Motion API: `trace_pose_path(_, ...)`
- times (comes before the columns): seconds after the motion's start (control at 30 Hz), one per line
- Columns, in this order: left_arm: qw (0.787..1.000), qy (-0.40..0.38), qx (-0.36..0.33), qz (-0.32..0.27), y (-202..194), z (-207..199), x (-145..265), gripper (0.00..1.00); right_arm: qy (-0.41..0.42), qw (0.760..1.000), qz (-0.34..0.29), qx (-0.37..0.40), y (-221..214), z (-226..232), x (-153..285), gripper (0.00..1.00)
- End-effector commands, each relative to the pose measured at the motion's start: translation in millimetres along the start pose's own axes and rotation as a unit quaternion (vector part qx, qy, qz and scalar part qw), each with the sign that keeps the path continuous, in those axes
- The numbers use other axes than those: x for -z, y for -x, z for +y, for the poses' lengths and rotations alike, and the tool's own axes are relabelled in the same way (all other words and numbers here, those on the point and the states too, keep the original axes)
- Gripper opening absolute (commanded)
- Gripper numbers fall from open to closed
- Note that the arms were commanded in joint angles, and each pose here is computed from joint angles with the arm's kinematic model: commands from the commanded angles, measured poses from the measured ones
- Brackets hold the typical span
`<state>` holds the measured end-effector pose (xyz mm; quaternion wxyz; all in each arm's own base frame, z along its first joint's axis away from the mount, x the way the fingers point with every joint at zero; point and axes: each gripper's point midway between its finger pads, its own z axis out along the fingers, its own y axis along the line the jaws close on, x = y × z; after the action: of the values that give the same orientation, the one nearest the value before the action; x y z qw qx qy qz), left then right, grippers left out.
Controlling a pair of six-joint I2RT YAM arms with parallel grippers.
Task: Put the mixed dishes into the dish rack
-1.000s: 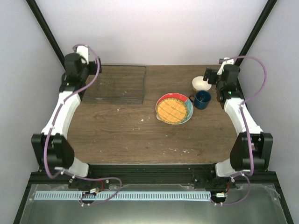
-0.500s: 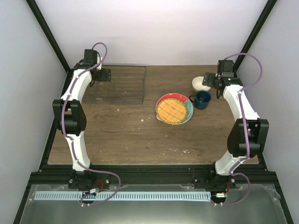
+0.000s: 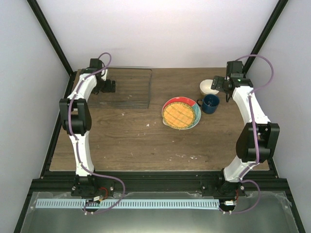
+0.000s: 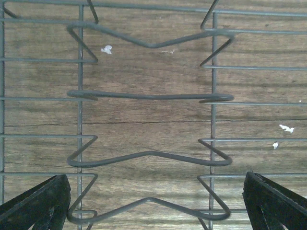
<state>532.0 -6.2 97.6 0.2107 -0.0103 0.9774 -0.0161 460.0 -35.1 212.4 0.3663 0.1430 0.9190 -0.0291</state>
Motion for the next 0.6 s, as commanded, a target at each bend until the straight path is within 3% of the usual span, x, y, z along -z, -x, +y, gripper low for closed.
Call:
trace_pose_path(0.0, 1.000, 0.012, 0.004, 0.010, -7, 6, -8, 1.00, 0.001, 1.000, -0.008, -0.005, 12, 5, 4, 1.00)
trace_pose_path(0.57, 0.998, -0.007, 0.006, 0.064, -54, -4, -23, 1.00, 0.010, 1.000, 0.004, -0.003, 16, 12, -5, 1.00)
